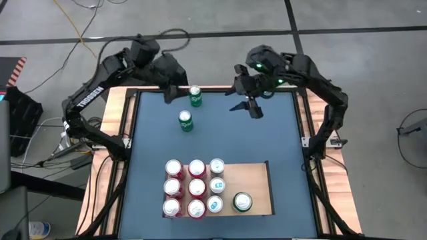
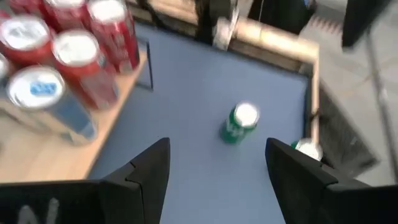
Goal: Place canned beverage on shelf
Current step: Put the bottom green soda can on the shelf aligned with the other green soda can
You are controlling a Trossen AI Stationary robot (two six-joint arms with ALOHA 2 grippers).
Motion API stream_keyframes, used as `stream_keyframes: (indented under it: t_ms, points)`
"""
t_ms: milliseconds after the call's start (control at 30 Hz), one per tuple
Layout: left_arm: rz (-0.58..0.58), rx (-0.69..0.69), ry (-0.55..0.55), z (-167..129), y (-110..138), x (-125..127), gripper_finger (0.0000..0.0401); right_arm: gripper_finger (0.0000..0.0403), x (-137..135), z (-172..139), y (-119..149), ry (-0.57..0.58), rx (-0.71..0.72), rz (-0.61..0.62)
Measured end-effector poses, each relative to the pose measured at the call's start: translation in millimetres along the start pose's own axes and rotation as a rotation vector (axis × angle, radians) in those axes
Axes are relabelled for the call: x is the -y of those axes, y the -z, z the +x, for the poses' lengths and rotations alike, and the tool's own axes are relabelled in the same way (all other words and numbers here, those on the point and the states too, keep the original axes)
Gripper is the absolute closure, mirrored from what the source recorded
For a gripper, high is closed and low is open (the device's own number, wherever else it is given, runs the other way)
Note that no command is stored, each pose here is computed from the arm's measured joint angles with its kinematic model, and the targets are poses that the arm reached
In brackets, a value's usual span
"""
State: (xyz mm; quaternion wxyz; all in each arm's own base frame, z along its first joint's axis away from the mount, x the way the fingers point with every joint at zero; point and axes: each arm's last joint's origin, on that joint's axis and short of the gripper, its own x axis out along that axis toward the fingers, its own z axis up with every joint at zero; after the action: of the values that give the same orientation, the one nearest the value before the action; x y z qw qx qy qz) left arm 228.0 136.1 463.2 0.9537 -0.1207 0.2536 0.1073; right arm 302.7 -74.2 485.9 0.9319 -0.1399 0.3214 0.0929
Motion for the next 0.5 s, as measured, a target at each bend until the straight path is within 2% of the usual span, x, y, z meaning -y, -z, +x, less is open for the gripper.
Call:
stream_keyframes:
  t_ms: [167, 333, 500]
  points:
    - [0.049, -0.154, 0.064, 22, 26, -8, 0.0049, 0.0155, 18, 20, 15, -0.023, -0.094, 0.077]
    - [0.048, -0.277, 0.060, 44, 61, -23, 0.0049, 0.0155, 41, 26, 25, 0.012, -0.091, 0.137]
    - [0.042, -0.287, -0.002, 66, 99, -32, 0.0049, 0.0155, 51, 21, 29, 0.048, -0.079, 0.179]
